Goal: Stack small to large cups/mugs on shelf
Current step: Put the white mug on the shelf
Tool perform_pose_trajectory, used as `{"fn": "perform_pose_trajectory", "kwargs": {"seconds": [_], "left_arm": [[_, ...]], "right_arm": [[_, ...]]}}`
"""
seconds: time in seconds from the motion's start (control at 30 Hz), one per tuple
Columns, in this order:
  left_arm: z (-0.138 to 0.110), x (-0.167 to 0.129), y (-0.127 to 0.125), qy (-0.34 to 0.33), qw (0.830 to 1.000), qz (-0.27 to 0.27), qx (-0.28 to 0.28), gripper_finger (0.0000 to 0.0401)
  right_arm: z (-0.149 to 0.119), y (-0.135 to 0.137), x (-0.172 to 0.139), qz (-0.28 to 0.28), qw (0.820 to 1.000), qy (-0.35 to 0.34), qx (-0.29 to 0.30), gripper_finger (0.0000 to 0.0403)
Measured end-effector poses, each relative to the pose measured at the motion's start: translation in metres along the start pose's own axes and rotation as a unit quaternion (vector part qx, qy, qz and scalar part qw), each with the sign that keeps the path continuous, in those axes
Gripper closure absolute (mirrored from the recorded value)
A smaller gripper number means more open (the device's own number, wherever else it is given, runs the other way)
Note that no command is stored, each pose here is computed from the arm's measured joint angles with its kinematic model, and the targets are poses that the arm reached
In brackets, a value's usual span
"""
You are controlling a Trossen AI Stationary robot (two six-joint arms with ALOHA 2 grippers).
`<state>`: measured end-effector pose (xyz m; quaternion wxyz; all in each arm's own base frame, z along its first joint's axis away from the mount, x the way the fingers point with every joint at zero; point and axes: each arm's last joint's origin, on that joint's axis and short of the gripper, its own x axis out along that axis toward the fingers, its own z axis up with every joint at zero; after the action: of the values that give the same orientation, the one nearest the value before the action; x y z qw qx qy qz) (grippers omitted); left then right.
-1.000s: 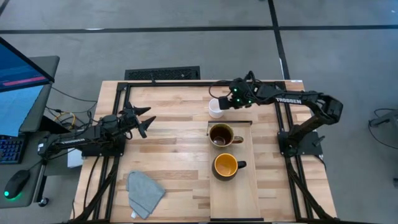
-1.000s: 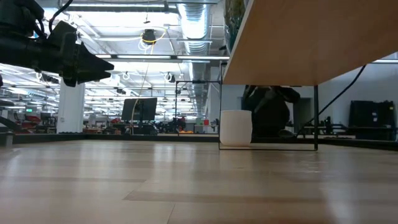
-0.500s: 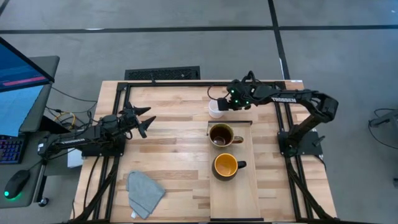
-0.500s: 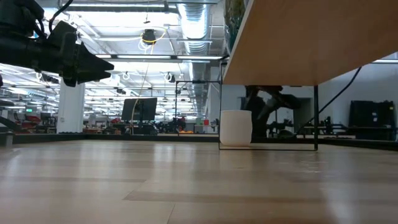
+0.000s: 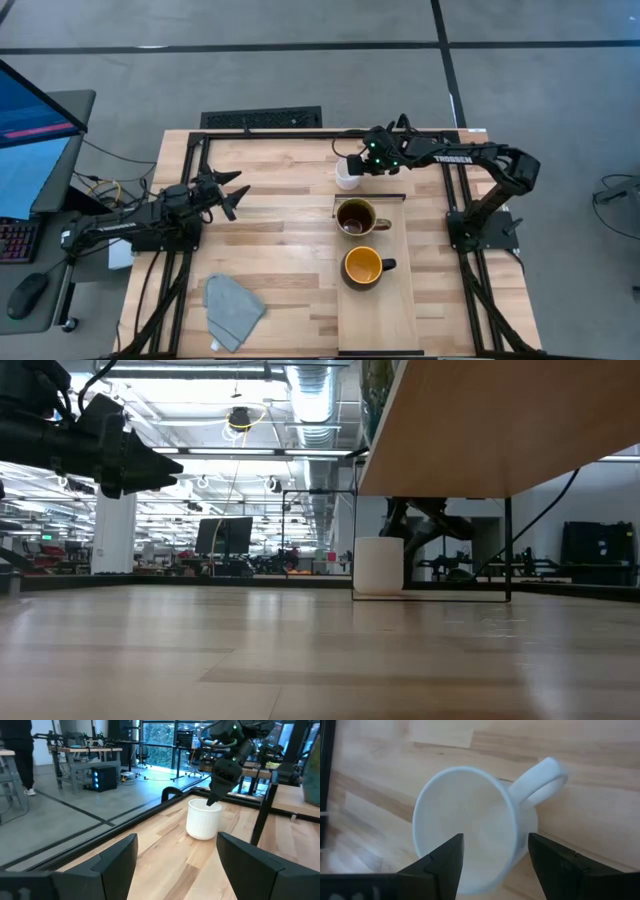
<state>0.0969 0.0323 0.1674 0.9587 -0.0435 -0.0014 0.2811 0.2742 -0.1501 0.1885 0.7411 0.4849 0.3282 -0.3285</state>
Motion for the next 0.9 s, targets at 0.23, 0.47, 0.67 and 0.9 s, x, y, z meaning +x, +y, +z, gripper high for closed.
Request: {"fn": "perform_pose_trajectory", "kwargs": {"seconds": [0.23, 0.47, 0.67, 0.9], "left_arm": [[0.0003, -0.0001, 0.0001, 0.001, 1.0, 0.003, 0.001, 0.014], [0.0005, -0.0001, 0.0002, 0.001, 1.0, 0.003, 0.001, 0.014], [0.0008, -0.0002, 0.0002, 0.001, 1.0, 0.003, 0.001, 0.014], [0.0009, -0.0002, 0.0002, 0.001, 1.0, 0.003, 0.001, 0.014]], "right_arm": [[0.0, 0.0, 0.0, -0.001, 1.0, -0.001, 0.0, 0.0159], [-0.0002, 0.0001, 0.0, -0.001, 1.0, -0.001, -0.001, 0.0159], [-0.0005, 0.0003, 0.0001, -0.001, 1.0, 0.0, -0.013, 0.0159], [-0.0005, 0.0003, 0.0001, -0.001, 1.0, 0.0, -0.023, 0.0159]]}}
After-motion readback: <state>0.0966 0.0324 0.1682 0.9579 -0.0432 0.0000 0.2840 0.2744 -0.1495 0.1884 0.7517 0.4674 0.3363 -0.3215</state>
